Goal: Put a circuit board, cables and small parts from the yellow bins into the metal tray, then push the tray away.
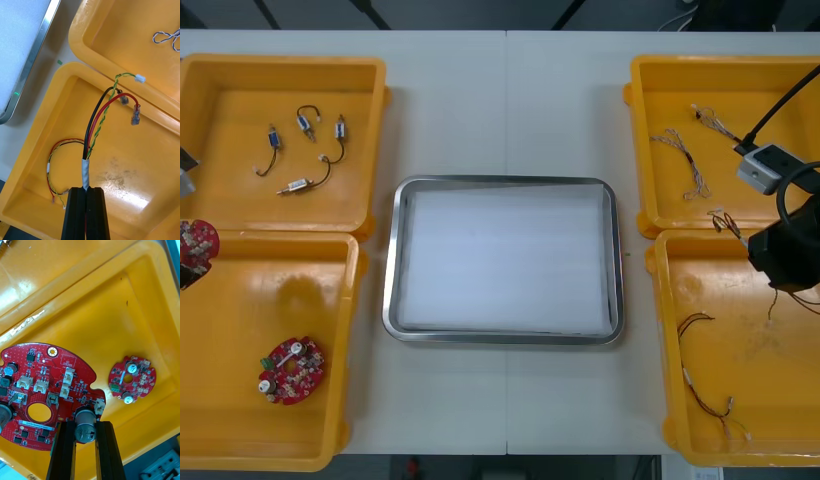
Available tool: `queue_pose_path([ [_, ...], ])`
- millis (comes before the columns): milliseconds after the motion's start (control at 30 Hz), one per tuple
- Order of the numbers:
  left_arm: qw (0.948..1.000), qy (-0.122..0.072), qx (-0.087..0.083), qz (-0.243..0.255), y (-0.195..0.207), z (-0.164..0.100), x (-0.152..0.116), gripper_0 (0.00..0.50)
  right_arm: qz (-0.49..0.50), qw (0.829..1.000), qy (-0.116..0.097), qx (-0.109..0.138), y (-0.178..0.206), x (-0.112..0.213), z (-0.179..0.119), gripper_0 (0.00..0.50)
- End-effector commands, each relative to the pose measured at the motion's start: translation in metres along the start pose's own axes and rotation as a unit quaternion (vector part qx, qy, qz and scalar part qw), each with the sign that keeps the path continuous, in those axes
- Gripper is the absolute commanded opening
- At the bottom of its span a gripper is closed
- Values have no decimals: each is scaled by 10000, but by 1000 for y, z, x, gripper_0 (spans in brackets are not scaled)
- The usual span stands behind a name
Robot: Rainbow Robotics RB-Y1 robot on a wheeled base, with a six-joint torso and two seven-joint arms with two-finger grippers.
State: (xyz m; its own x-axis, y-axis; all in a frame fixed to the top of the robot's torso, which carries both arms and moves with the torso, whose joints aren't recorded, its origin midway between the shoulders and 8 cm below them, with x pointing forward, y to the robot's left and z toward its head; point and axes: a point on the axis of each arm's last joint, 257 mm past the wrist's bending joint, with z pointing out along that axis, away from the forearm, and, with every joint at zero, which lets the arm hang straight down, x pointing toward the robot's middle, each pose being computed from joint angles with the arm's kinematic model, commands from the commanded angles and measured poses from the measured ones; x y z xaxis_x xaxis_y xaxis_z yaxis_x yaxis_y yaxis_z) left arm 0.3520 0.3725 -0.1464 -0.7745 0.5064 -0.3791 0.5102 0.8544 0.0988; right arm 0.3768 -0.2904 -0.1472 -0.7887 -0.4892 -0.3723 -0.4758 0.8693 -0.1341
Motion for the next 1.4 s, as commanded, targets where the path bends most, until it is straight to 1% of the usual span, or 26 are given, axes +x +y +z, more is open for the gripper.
queue_pose_path([
  [33,9958,-239,-5,-879,-15,-17,-26,0,11,9997,-186,127,-3,-18,-4,0],
  [133,9934,-257,6,-1116,-24,-19,-30,0,-8,9997,-185,170,-4,-18,-1,0],
  [233,9906,-317,-22,-1331,-34,-22,-35,0,-3,9996,-194,184,-5,-18,-1,0],
  [300,9881,-366,-11,-1496,-42,-22,-39,0,-3,9996,-194,184,-5,-18,-1,0],
  [367,9868,-439,24,-1556,-49,-21,-46,0,-3,9996,-194,184,-5,-18,-1,0],
  [467,9855,-458,-21,-1635,-58,-16,-55,0,-3,9996,-194,184,-5,-18,-1,0],
  [533,9827,-469,-59,-1793,-64,-12,-62,0,-3,9996,-194,184,-5,-18,-1,0],
  [600,9784,-509,-132,-1999,-73,-6,-72,0,-3,9996,-194,184,-5,-18,-1,0],
  [733,9726,-488,-243,-2262,-86,2,-85,0,-3,9996,-194,184,-5,-18,-1,0],
  [800,9678,-461,-302,-2458,-94,8,-92,0,-3,9996,-194,184,-5,-18,-1,0],
  [833,9665,-455,-321,-2504,-95,8,-94,0,-3,9996,-194,184,-5,-18,-1,0],
  [867,9635,-453,-356,-2615,-99,11,-97,0,-3,9996,-194,184,-5,-18,-1,0],
  [900,9609,-459,-367,-2705,-103,12,-101,0,-3,9996,-194,184,-5,-18,-1,0],
  [933,9596,-446,-366,-2753,-106,13,-102,0,-3,9996,-194,184,-5,-18,-1,0],
  [1000,9584,-412,-388,-2798,-114,16,-106,0,-3,9996,-194,184,-5,-18,-1,0],
  [1033,9576,-433,-383,-2821,-115,16,-109,0,-3,9996,-194,184,-5,-18,-1,0],
  [1100,9542,-441,-285,-2945,-124,18,-118,0,-3,9996,-194,184,-5,-18,-1,0],
  [1167,9535,-469,-233,-2970,-130,19,-126,0,-3,9996,-194,184,-5,-18,-1,0],
  [1233,9535,-461,-218,-2971,-135,23,-133,0,-3,9996,-194,184,-5,-18,-1,0],
  [1400,9521,-424,-264,-3016,-149,41,-148,0,-3,9996,-194,184,-5,-18,-1,0],
])
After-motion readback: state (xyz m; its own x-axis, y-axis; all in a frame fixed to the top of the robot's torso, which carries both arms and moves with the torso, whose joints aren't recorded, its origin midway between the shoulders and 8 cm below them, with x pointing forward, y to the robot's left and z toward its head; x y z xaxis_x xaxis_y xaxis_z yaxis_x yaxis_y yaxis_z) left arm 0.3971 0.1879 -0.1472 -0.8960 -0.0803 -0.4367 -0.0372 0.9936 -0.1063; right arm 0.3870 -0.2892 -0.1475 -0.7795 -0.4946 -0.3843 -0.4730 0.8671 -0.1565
